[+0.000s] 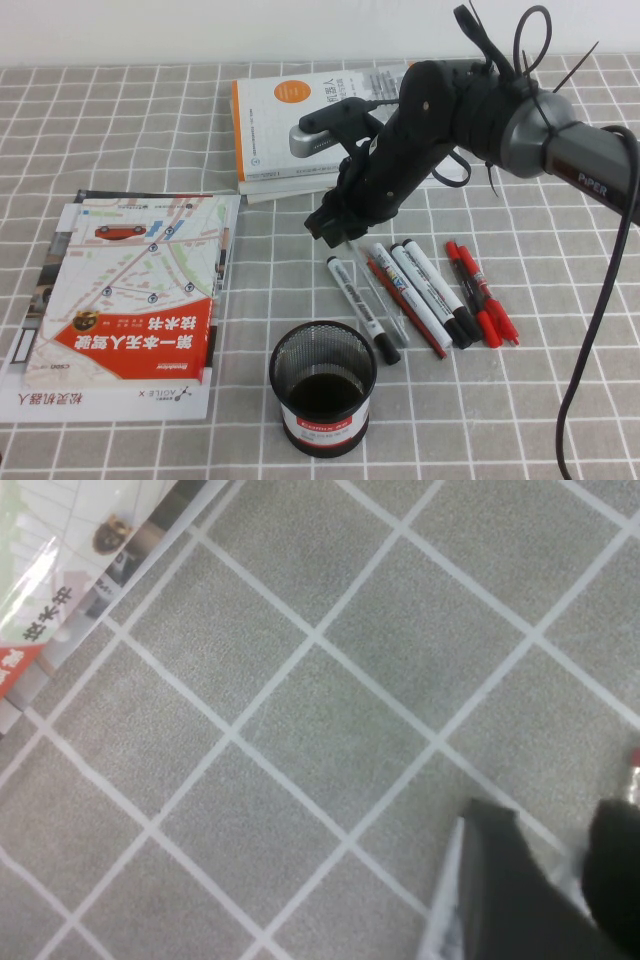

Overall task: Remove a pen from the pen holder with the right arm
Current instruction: 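Take a marker out of the pen holder and lay it on the table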

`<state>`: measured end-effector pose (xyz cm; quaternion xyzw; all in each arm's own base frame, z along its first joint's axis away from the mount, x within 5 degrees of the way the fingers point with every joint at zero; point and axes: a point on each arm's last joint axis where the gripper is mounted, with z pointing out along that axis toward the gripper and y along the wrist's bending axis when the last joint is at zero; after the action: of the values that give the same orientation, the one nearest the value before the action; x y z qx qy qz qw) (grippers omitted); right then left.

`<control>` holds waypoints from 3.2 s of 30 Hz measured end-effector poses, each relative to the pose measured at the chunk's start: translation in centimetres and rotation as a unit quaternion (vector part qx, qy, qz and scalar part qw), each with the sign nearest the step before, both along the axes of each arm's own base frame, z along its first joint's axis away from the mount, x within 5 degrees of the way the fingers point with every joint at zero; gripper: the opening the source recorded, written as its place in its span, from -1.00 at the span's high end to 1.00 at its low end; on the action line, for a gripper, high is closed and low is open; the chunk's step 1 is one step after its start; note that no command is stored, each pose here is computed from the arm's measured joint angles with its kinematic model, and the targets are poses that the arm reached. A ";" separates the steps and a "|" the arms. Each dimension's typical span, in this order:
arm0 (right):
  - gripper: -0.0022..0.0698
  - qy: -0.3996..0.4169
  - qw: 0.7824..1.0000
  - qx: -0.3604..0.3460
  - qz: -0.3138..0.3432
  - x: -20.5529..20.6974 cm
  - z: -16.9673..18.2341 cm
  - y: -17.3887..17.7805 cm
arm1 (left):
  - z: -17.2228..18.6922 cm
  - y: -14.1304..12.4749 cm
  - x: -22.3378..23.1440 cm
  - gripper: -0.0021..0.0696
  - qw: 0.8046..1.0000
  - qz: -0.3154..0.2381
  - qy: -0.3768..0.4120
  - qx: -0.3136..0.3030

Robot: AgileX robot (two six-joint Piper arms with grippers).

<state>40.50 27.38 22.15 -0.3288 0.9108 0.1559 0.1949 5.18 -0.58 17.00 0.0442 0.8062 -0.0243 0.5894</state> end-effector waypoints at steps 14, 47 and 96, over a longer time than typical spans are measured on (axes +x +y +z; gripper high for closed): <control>0.40 0.006 1.000 -0.013 0.006 -0.3 0.3 -0.3 | 0.0 0.0 0.0 0.95 1.000 0.000 0.000 0.000; 0.97 -0.086 0.993 0.066 -0.037 -27.8 16.1 -17.1 | 0.0 0.0 0.0 0.95 1.000 0.000 0.000 0.000; 0.97 -0.365 0.854 0.129 -0.348 -35.2 -4.9 -26.6 | 0.0 0.0 0.0 0.95 1.000 0.000 0.000 0.000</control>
<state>5.28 0.76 17.24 0.0044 0.8010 0.0632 0.5953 5.18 -0.58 17.00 0.0442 0.8062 -0.0243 0.5894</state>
